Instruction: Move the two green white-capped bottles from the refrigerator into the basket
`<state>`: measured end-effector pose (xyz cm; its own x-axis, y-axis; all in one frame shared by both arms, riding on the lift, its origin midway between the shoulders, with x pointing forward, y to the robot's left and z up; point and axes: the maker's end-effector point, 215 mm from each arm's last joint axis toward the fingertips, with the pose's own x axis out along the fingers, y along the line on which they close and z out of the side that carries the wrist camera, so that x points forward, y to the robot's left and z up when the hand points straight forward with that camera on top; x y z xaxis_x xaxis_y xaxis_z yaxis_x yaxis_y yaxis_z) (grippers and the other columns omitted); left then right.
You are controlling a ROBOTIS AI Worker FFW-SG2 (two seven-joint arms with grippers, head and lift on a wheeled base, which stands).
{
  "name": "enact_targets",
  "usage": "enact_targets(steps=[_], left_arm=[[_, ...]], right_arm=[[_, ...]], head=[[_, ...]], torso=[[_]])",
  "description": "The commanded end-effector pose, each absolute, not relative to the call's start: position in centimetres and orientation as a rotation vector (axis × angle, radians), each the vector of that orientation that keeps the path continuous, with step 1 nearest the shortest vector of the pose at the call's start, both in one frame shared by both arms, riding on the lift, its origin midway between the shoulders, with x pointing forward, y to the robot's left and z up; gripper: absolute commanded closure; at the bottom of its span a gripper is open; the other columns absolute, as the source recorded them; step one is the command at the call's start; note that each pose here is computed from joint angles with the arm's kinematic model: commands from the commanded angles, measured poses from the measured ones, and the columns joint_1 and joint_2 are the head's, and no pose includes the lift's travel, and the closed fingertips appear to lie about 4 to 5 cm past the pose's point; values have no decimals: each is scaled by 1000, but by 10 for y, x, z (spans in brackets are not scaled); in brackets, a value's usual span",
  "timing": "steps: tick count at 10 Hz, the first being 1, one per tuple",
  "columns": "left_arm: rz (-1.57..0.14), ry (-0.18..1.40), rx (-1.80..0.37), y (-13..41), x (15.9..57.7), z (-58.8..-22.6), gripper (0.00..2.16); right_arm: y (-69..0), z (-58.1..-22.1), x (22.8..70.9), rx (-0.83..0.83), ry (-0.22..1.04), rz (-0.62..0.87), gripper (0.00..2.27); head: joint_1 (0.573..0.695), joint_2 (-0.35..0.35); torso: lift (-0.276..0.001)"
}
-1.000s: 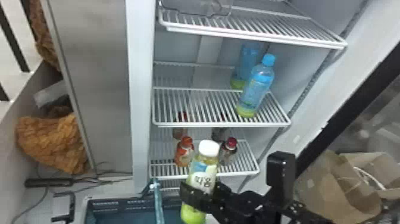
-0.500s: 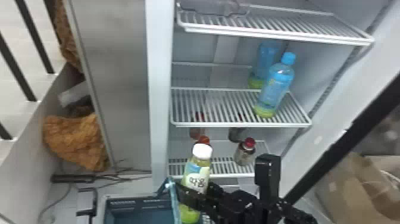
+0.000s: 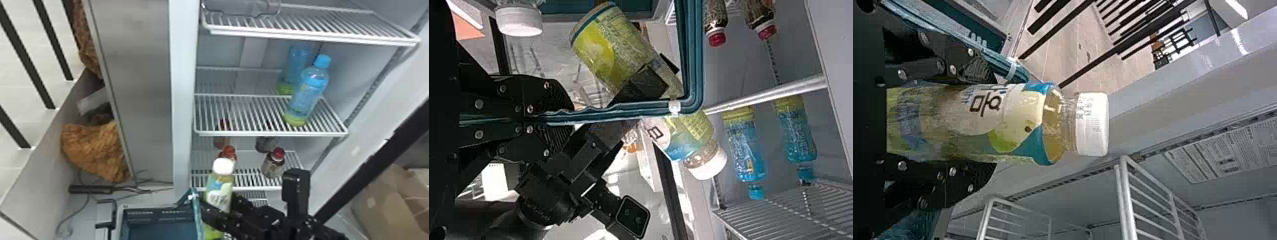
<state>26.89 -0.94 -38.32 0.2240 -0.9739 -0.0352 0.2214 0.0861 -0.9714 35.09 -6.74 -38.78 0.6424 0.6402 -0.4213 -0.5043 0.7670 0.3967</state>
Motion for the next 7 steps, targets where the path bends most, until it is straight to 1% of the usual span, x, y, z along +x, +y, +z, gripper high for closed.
enact_targets(steps=[1,2,3,7], left_arm=[[-1104,911,-1091,-9,269,-384,1174],[-1107,911,-1092,-10,268,-383,1174],[-1105,910,-1092,-9,269,-383,1174],[-1104,912,-1094,-9,268,-384,1174]], right_arm=[[-70,-383,352,242,560,653,351],[-73,-376,354,237,537,646,174],[-74,-368,357,237,511,644,93],[-78,-360,359,240,476,634,107]], head=[[695,-146],[695,-150],[695,-152],[695,-159]], torso=[[-4],[-4],[-4],[-4]])
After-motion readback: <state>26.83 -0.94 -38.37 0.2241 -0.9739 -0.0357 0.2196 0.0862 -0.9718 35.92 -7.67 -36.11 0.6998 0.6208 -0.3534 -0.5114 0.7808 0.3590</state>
